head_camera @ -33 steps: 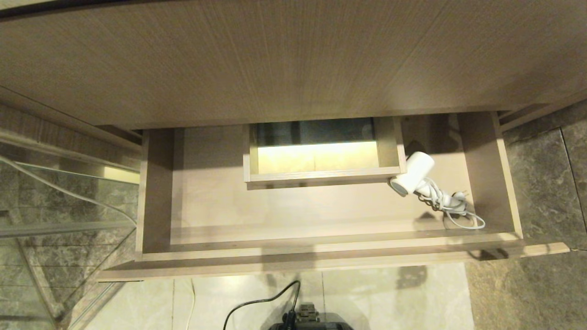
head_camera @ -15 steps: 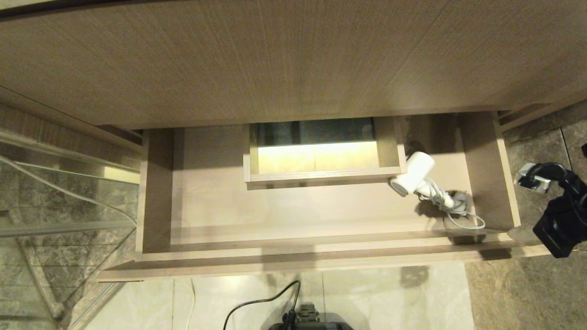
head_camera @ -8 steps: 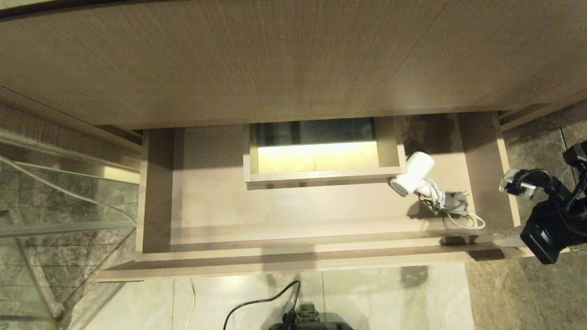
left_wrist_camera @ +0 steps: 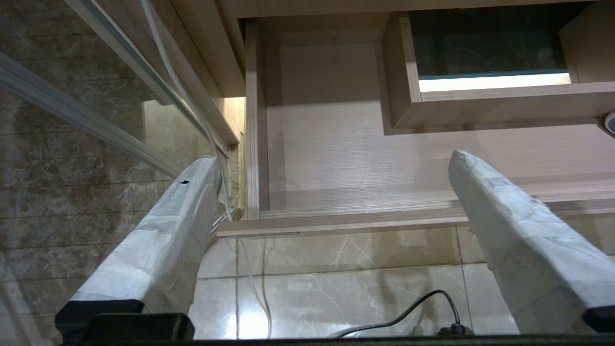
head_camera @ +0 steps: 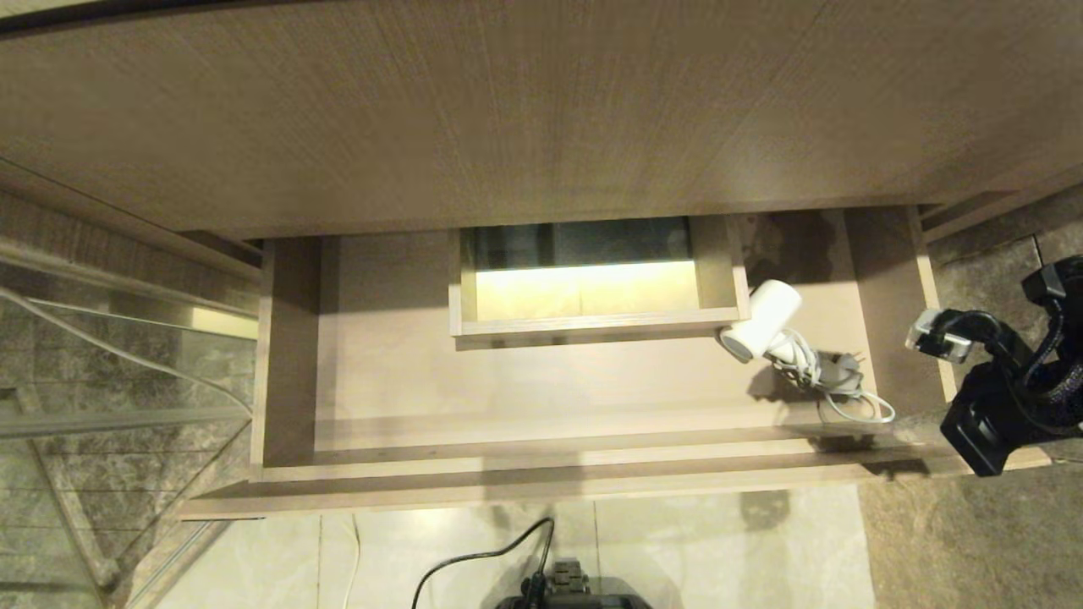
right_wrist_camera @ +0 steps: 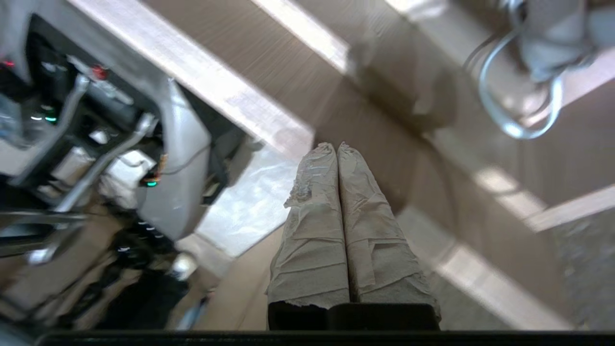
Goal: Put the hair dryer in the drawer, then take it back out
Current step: Put it into the drawer
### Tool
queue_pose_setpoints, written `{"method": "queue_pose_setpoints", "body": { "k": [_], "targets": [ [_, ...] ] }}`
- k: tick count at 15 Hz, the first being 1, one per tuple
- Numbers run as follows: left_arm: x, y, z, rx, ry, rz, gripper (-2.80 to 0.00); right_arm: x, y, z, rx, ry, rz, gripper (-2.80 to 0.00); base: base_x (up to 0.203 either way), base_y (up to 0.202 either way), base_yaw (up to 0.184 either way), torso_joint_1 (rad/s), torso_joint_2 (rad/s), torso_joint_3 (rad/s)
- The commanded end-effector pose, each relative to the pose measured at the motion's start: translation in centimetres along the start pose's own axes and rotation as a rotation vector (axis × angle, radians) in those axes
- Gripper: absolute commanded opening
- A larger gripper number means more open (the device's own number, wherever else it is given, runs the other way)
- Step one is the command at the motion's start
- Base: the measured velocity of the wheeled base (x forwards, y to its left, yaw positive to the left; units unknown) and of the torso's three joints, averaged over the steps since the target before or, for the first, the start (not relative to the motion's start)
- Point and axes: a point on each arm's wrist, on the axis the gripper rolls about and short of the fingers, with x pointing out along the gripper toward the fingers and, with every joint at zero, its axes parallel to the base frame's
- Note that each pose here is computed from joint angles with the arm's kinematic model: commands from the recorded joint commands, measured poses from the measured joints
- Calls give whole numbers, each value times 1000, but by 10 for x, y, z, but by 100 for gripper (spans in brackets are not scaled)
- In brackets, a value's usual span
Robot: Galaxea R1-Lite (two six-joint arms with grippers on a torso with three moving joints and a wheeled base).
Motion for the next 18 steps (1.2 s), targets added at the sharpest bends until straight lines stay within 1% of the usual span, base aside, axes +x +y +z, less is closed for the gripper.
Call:
{"method": "queue_pose_setpoints", "body": {
  "k": [1,3,5,8,11,12,15,18],
  "targets": [
    [1,0,-11,-1,38,0,0,8,0,-4,-40,26,19,-280,0,0,0,0,0,0],
    [1,0,-11,0,38,0,0,8,-4,-6,-42,20,-1,-280,0,0,0,0,0,0],
    [1,0,-11,-1,38,0,0,21,-12,-7,-54,27,4,-280,0,0,0,0,0,0],
    [1,0,-11,-1,38,0,0,39,-22,-8,-149,36,-3,-280,0,0,0,0,0,0],
    [1,0,-11,0,38,0,0,46,-32,3,-193,4,-28,-280,0,0,0,0,0,0],
    [1,0,-11,-1,38,0,0,49,-34,4,-194,-3,-30,0,0,0,0,0,0,0],
    [1,0,-11,-1,37,0,0,54,-29,3,-203,-5,-8,0,0,0,0,0,0,0],
    [1,0,-11,0,38,0,0,57,-32,4,-210,-15,-26,0,0,0,0,0,0,0]
  ]
}}
